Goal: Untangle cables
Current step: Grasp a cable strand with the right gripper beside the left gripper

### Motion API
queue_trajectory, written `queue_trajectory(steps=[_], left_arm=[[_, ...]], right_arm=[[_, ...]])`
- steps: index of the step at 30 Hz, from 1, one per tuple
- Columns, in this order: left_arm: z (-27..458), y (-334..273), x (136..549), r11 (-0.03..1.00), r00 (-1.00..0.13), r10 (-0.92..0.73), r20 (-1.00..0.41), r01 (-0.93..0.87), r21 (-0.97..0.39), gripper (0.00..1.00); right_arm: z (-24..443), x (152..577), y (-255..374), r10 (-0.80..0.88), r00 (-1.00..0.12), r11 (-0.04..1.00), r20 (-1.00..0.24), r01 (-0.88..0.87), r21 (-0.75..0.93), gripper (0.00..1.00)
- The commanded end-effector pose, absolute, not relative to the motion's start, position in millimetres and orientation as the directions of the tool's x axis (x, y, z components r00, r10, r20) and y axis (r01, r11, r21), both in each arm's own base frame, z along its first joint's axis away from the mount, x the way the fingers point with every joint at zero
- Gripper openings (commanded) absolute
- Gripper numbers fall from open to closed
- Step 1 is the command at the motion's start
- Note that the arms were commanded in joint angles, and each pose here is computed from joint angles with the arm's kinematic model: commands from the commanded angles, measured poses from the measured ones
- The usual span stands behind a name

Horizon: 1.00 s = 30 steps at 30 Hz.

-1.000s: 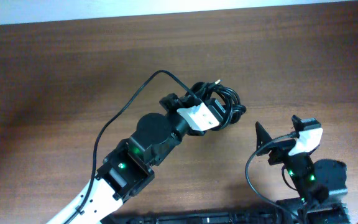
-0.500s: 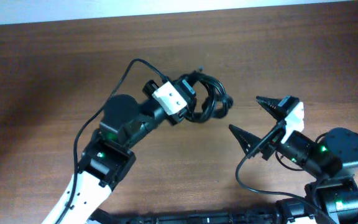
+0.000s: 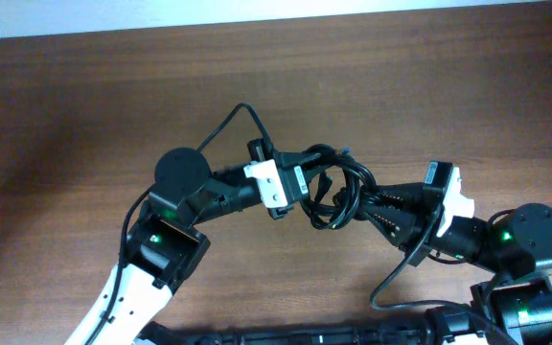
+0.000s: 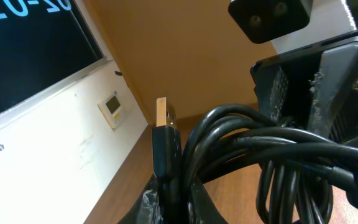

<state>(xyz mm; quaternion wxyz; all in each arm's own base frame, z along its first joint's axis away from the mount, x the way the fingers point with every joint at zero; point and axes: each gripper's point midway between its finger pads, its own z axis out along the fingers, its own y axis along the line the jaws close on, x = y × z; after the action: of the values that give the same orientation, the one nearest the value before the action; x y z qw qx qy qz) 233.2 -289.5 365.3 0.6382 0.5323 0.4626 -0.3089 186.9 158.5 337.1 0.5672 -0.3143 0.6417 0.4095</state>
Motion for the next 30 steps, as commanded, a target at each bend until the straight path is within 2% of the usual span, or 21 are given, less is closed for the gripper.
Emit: queue_trajectory(steps=[1, 2, 3, 4, 6, 8, 10, 11, 12, 13, 14, 17, 20, 24, 26, 30], left_arm=[[378.9, -292.9, 213.0, 0.185, 0.417, 0.048, -0.908, 0.889, 0.418, 0.04], [378.9, -292.9, 213.0, 0.185, 0.417, 0.048, -0.908, 0.889, 0.418, 0.17], [378.8, -292.7, 213.4, 0.187, 0.416, 0.049, -0.908, 0.889, 0.418, 0.64], [378.9, -292.7, 213.4, 0.187, 0.416, 0.049, -0.908, 0.889, 0.418, 0.99], [379.1, -291.7, 217.7, 0.212, 0.399, 0.055, -0.915, 0.891, 0.401, 0.99], [381.7, -279.1, 245.5, 0.367, 0.261, 0.058, -0.963, 0.892, 0.264, 0.99], [385.9, -250.8, 275.1, 0.509, 0.029, -0.047, -0.998, 0.861, 0.001, 0.99], [384.0, -233.0, 289.8, 0.541, -0.139, -0.15, -0.979, 0.817, -0.199, 0.99], [380.6, -225.0, 295.7, 0.543, -0.229, -0.202, -0.952, 0.783, -0.303, 0.99], [378.8, -222.7, 294.5, 0.502, -0.322, -0.247, -0.914, 0.764, -0.405, 0.99], [380.4, -224.9, 290.8, 0.469, -0.359, -0.264, -0.895, 0.763, -0.444, 0.99], [380.9, -235.5, 272.3, 0.358, -0.433, -0.238, -0.869, 0.793, -0.493, 0.99], [387.6, -250.5, 257.7, 0.273, -0.519, -0.26, -0.814, 0.769, -0.578, 0.99], [420.6, -269.6, 229.9, 0.147, -0.457, -0.291, -0.841, 0.847, -0.511, 0.99], [432.6, -269.6, 225.2, 0.112, -0.45, -0.32, -0.834, 0.856, -0.505, 0.99], [433.9, -270.9, 227.2, 0.09, -0.485, -0.332, -0.809, 0.837, -0.539, 1.0]], right_arm=[[343.2, 193.4, 153.6, 0.068, -0.139, 0.509, -0.988, -0.847, 0.154, 0.04], [343.1, 197.1, 151.3, 0.071, -0.138, 0.531, -0.988, -0.833, 0.154, 0.04], [342.9, 203.5, 147.1, 0.077, -0.135, 0.568, -0.988, -0.809, 0.154, 0.04], [342.9, 206.9, 144.6, 0.079, -0.132, 0.587, -0.988, -0.795, 0.153, 0.04], [343.0, 211.4, 141.2, 0.083, -0.129, 0.613, -0.988, -0.775, 0.152, 0.04], [342.5, 224.2, 130.0, 0.093, -0.121, 0.687, -0.988, -0.71, 0.152, 0.04], [344.0, 239.2, 113.7, 0.105, -0.1, 0.773, -0.989, -0.618, 0.144, 0.04], [350.6, 245.1, 105.9, 0.112, -0.064, 0.807, -0.992, -0.577, 0.128, 0.04], [360.1, 246.1, 103.9, 0.115, -0.019, 0.814, -0.993, -0.571, 0.106, 0.04], [379.5, 244.3, 103.5, 0.12, 0.068, 0.815, -0.99, -0.576, 0.059, 0.04], [391.9, 242.1, 103.4, 0.124, 0.125, 0.815, -0.984, -0.579, 0.029, 0.04], [417.3, 232.6, 106.6, 0.129, 0.241, 0.8, -0.962, -0.598, -0.043, 0.04], [439.8, 212.1, 118.9, 0.128, 0.357, 0.742, -0.925, -0.654, -0.15, 0.04], [445.7, 204.4, 123.3, 0.121, 0.397, 0.719, -0.91, -0.667, -0.196, 0.04], [453.9, 186.2, 135.8, 0.071, 0.515, 0.649, -0.854, -0.674, -0.353, 0.04], [448.1, 190.6, 142.3, 0.068, 0.508, 0.606, -0.859, -0.705, -0.368, 0.04]])
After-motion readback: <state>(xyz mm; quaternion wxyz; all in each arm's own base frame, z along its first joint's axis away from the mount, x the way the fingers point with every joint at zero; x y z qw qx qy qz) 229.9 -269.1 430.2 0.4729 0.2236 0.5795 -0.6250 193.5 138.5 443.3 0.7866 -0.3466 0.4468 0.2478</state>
